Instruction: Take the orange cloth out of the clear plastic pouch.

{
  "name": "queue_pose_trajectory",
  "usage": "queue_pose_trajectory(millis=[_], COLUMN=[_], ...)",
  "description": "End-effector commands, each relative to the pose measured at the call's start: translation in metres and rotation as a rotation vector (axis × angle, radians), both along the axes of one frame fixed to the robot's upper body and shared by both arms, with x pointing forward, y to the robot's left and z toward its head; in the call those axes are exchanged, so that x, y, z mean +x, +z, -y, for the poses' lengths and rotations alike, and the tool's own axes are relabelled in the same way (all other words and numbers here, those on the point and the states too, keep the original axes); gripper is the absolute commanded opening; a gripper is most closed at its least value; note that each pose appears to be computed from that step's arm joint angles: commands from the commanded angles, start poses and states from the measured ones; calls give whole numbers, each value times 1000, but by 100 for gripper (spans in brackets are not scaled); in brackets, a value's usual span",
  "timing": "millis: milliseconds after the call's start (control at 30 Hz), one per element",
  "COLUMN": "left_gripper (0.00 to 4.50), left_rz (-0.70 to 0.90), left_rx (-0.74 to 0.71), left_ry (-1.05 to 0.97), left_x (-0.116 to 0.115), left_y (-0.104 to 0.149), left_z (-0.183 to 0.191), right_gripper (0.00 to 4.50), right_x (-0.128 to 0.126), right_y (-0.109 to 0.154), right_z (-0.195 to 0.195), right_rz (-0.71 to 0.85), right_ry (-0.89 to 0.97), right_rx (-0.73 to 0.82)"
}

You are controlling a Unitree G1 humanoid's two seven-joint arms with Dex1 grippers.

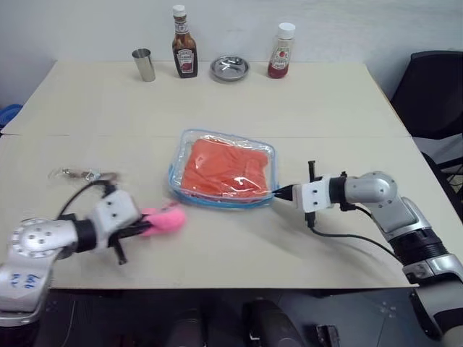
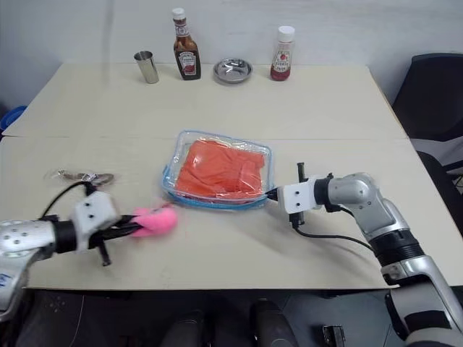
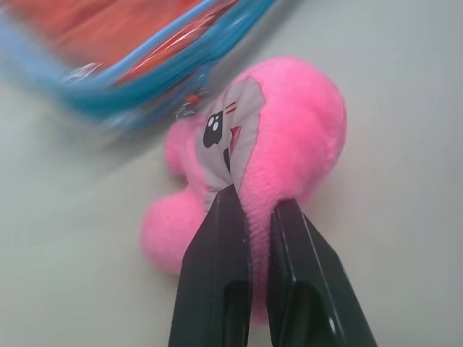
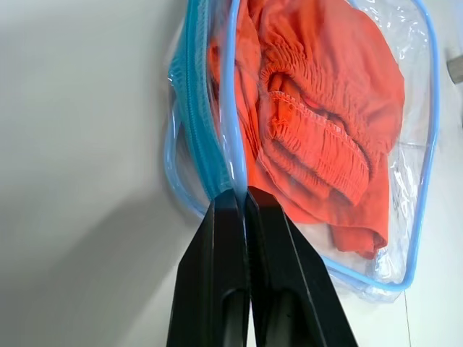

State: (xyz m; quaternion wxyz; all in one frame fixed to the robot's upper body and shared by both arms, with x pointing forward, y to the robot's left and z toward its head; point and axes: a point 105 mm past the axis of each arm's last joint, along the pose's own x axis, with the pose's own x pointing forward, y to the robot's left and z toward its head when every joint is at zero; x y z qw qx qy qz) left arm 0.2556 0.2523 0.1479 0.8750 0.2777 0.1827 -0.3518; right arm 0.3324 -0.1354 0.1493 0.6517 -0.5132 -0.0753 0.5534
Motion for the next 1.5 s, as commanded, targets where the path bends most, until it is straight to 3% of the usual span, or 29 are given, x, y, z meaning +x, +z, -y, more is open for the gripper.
queue_pose_trajectory(millis=[33,133,300,333,433,600,700,767,1000,1067,1267,1400,1500], left_gripper=[0,0,0,0,89,249,341,343,343,343,343,343,343], left_rz=[37,19,-40,-53,-72,-97,-97,-74,40,76,216,256,269], left_rx=[-76,-125,-122,-135,-153,-173,-184,-185,-252,-80,223,399,441], left_ry=[81,89,16,11,13,-4,19,19,-199,-323,-602,-718,-737], left_x=[0,2,0,1,5,10,11,12,14,18,34,43,50], left_y=[28,31,10,5,-5,-10,-3,7,78,76,59,34,26], left_z=[-25,-27,-7,-4,-1,-2,-13,-17,21,45,99,105,101], right_gripper=[7,7,7,25,98,278,382,447,447,447,447,447,447], right_x=[-16,-24,-23,-22,-23,-28,-30,-33,-68,-79,-90,-95,-97], right_y=[20,19,17,16,14,16,25,32,35,31,29,27,25], right_z=[2,0,-1,-1,0,6,7,5,-4,-6,-10,-9,-8], right_rz=[11,0,-33,-46,-77,-112,-146,-188,-423,-496,-549,-544,-543], right_ry=[77,110,96,82,73,44,-14,-58,-96,-91,-111,-140,-157], right_rx=[39,36,48,53,52,76,172,256,376,376,381,381,385])
